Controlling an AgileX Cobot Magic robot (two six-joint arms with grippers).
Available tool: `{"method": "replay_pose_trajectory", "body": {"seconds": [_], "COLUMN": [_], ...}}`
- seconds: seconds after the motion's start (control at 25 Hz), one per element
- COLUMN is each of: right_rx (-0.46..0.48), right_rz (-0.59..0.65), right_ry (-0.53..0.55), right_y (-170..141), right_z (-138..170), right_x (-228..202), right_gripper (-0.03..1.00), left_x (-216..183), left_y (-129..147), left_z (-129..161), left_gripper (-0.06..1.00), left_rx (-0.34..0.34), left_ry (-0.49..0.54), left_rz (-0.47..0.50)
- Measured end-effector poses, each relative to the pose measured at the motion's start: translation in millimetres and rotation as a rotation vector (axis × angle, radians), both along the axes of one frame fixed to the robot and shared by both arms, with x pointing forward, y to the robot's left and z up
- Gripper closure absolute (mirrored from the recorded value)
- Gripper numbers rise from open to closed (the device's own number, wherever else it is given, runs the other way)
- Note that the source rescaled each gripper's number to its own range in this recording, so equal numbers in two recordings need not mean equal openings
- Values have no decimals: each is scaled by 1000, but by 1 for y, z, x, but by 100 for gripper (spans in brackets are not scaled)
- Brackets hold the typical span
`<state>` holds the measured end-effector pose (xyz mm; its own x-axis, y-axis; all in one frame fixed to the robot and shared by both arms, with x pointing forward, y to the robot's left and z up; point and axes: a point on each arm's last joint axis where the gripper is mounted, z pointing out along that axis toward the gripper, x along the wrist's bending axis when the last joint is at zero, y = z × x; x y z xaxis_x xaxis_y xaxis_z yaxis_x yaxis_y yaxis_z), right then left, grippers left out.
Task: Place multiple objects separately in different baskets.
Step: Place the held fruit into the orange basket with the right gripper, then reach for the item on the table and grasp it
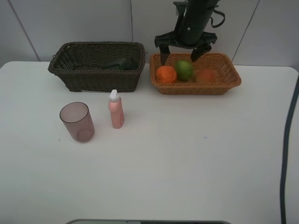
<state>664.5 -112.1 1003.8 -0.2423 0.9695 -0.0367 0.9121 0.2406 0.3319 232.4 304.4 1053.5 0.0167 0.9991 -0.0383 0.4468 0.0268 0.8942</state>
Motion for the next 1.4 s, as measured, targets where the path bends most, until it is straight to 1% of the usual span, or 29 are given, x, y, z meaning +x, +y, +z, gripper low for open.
{"method": "replay_pose_trajectory", "body": {"seconds": [0.12, 0.28, 0.36, 0.48, 0.52, 0.56, 0.64, 0.8, 0.88, 1.0, 1.28, 1.4], "right_rx": [-7, 1, 2, 14, 14, 19, 23, 42, 62, 88, 103, 116], "right_rz": [-43, -119, -161, -231, -255, -277, -304, -297, -291, -286, -238, -221], "right_ry": [43, 76, 77, 51, 50, 31, 13, -98, -179, -281, -462, -540], "right_y": [-19, -57, -78, -113, -124, -135, -150, -165, -168, -174, -185, -188], "right_z": [4, 18, 26, 50, 54, 64, 75, 104, 119, 132, 149, 153], "right_x": [-8, -25, -35, -60, -70, -83, -107, -168, -204, -252, -352, -379], "right_gripper": [-3, -3, -3, -3, -3, -3, -3, -3, -3, -3, -3, -3], "left_x": [0, 0, 0, 0, 0, 0, 0, 0, 0, 0, 0, 0], "left_y": [0, 0, 0, 0, 0, 0, 0, 0, 0, 0, 0, 0], "left_z": [0, 0, 0, 0, 0, 0, 0, 0, 0, 0, 0, 0], "left_gripper": [-5, -5, -5, -5, -5, -5, -5, -5, -5, -5, -5, -5], "left_rx": [0, 0, 0, 0, 0, 0, 0, 0, 0, 0, 0, 0], "left_ry": [0, 0, 0, 0, 0, 0, 0, 0, 0, 0, 0, 0], "left_rz": [0, 0, 0, 0, 0, 0, 0, 0, 0, 0, 0, 0]}}
